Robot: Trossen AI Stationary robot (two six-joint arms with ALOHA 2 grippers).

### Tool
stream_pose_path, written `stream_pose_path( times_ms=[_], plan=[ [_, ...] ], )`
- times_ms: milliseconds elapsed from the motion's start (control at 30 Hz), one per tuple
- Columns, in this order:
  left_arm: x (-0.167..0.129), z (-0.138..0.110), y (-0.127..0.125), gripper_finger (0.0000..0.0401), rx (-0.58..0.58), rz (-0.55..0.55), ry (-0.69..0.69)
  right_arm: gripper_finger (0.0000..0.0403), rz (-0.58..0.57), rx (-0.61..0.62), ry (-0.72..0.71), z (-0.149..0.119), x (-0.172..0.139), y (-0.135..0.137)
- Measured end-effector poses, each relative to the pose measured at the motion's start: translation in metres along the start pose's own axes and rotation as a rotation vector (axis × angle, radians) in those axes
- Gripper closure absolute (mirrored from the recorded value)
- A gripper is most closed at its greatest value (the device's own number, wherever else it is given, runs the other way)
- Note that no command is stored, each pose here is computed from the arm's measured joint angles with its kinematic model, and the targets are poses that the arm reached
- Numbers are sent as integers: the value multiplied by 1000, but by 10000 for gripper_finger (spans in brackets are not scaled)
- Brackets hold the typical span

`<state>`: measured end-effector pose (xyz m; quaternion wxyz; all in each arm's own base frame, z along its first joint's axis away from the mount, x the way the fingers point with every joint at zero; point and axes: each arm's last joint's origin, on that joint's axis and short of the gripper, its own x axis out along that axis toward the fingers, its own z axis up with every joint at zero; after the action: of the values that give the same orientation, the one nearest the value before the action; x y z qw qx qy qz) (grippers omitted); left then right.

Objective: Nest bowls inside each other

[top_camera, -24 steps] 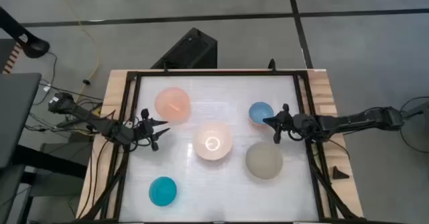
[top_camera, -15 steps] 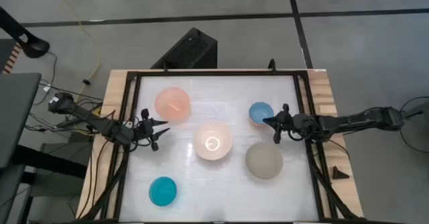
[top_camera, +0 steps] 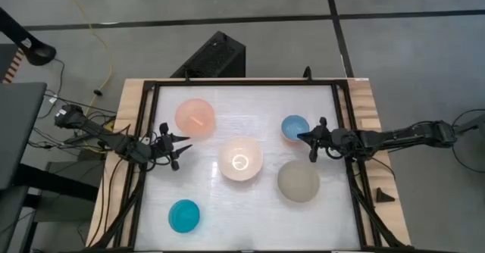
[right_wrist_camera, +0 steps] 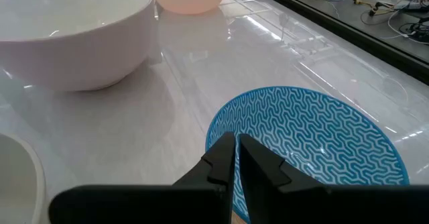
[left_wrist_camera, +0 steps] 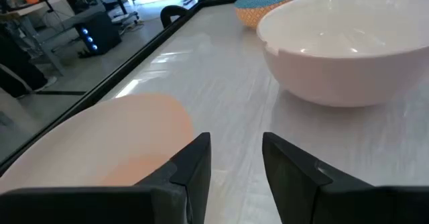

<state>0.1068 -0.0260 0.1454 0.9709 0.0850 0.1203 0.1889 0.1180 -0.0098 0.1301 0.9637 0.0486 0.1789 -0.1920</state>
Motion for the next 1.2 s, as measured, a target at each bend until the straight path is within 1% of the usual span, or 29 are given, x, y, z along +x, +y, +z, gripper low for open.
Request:
stream_pose_path(
  times_ms=[100,167,300,367,433,600,767,867,1000,1100,1200],
  plan=[
    [0,0,0,276,0,0,0,349,1,1,-3,0,0,0],
    [0,0,0,276,0,0,0,349,5,11,-29,3,0,0],
    [0,0,0,276,0,0,0,349,23,51,-131,15,-1,2],
    [0,0,0,276,0,0,0,349,33,81,-208,24,-3,3],
    [0,0,0,276,0,0,0,349,38,123,-331,36,-6,2],
    [0,0,0,276,0,0,0,349,84,291,-598,62,-17,-1],
    [0,0,0,276,0,0,0,349,170,329,-757,75,-28,-1],
    [0,0,0,276,0,0,0,349,209,337,-795,84,-31,1],
    [0,0,0,276,0,0,0,349,291,316,-789,103,-31,8],
    [0,0,0,276,0,0,0,349,346,260,-766,122,-24,17],
    [0,0,0,276,0,0,0,349,376,200,-722,141,-10,30]
  ],
)
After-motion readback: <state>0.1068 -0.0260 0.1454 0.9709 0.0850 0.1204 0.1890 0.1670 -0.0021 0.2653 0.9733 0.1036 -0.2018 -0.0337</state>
